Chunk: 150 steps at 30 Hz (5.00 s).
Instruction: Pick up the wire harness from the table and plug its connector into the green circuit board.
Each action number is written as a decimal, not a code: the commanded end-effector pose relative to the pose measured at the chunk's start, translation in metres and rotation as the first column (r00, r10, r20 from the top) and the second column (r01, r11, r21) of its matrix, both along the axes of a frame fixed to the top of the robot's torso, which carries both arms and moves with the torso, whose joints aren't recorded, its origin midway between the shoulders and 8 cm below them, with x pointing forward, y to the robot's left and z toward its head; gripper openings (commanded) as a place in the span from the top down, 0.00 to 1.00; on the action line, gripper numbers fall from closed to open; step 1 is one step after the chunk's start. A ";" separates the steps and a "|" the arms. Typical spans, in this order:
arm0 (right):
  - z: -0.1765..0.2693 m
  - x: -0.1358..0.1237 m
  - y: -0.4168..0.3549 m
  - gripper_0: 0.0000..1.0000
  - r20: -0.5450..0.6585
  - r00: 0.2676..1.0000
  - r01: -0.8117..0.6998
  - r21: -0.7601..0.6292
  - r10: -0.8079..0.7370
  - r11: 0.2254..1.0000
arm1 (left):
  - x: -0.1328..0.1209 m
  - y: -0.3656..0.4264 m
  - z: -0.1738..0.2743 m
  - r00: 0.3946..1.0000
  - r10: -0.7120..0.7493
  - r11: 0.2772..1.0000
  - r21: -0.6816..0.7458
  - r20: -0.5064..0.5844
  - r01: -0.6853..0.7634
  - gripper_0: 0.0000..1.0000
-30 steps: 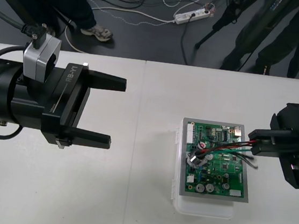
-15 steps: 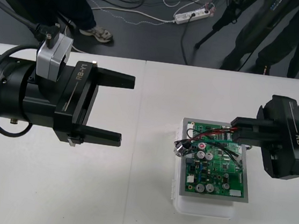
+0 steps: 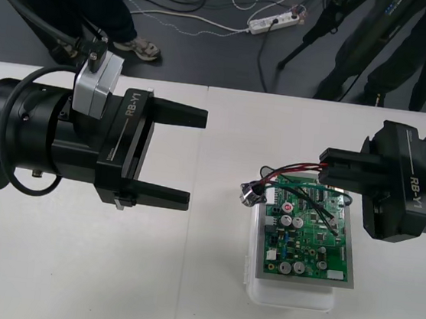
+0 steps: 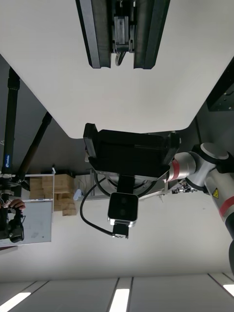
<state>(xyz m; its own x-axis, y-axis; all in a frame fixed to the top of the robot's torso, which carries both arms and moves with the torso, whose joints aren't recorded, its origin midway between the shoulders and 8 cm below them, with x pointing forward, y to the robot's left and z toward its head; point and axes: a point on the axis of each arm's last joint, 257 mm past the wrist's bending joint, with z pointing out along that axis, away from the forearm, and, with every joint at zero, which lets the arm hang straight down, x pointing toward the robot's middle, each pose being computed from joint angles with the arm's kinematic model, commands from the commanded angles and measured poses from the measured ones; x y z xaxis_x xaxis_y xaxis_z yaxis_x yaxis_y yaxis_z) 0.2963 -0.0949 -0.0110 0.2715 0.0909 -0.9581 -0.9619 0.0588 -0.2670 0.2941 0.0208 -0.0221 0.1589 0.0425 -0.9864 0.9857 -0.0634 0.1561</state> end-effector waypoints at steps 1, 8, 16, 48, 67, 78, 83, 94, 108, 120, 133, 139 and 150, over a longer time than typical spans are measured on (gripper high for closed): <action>0.004 -0.008 0.014 1.00 -0.015 1.000 -0.009 0.019 0.009 1.000 | 0.000 -0.020 0.023 0.998 0.001 0.999 -0.053 0.062 0.002 0.00; 0.001 -0.004 0.024 1.00 0.004 1.000 0.015 0.018 -0.015 1.000 | 0.004 -0.029 0.025 0.998 -0.004 0.997 -0.071 0.058 0.008 0.00; 0.000 -0.006 0.036 1.00 -0.002 1.000 0.006 0.027 -0.006 1.000 | 0.012 -0.038 0.024 0.998 -0.013 0.997 -0.078 0.054 0.017 0.00; 0.015 -0.021 0.057 1.00 0.026 0.999 -0.038 0.033 0.037 0.999 | 0.017 -0.071 0.028 0.992 -0.057 0.996 -0.061 0.113 0.064 0.00; 0.013 -0.022 0.061 1.00 0.024 0.999 -0.042 0.027 0.041 0.999 | 0.011 -0.078 0.025 0.990 -0.083 0.995 -0.050 0.114 0.089 0.00; 0.015 -0.023 0.061 1.00 0.020 0.999 -0.048 0.035 0.048 0.998 | 0.009 -0.078 0.022 0.991 -0.089 0.995 -0.040 0.104 0.093 0.00; 0.018 -0.024 0.060 1.00 0.017 0.999 -0.050 0.047 0.050 0.998 | 0.009 -0.077 0.022 0.991 -0.090 0.995 -0.041 0.101 0.095 0.00; 0.021 -0.026 0.060 1.00 0.008 0.998 -0.060 0.060 0.060 0.996 | 0.007 -0.079 0.018 0.990 -0.096 0.994 -0.034 0.104 0.100 1.00; 0.019 -0.028 0.060 1.00 0.007 0.998 -0.066 0.056 0.066 0.996 | 0.008 -0.080 0.024 0.990 -0.092 0.994 -0.055 0.104 0.098 1.00; 0.016 -0.031 0.060 1.00 0.006 0.997 -0.078 0.045 0.077 0.996 | 0.007 -0.081 0.029 0.990 -0.092 0.993 -0.064 0.109 0.100 1.00; 0.017 -0.031 0.057 0.00 -0.008 0.997 -0.077 0.053 0.077 0.996 | 0.007 -0.081 0.030 0.990 -0.095 0.992 -0.069 0.103 0.103 1.00; 0.018 -0.031 0.056 0.00 -0.009 0.997 -0.076 0.057 0.077 0.995 | 0.007 -0.080 0.030 0.990 -0.095 0.992 -0.070 0.100 0.102 1.00; 0.018 -0.030 0.053 0.00 -0.010 0.997 -0.069 0.060 0.070 0.996 | 0.008 -0.067 0.030 0.993 -0.096 0.993 -0.059 0.067 0.100 1.00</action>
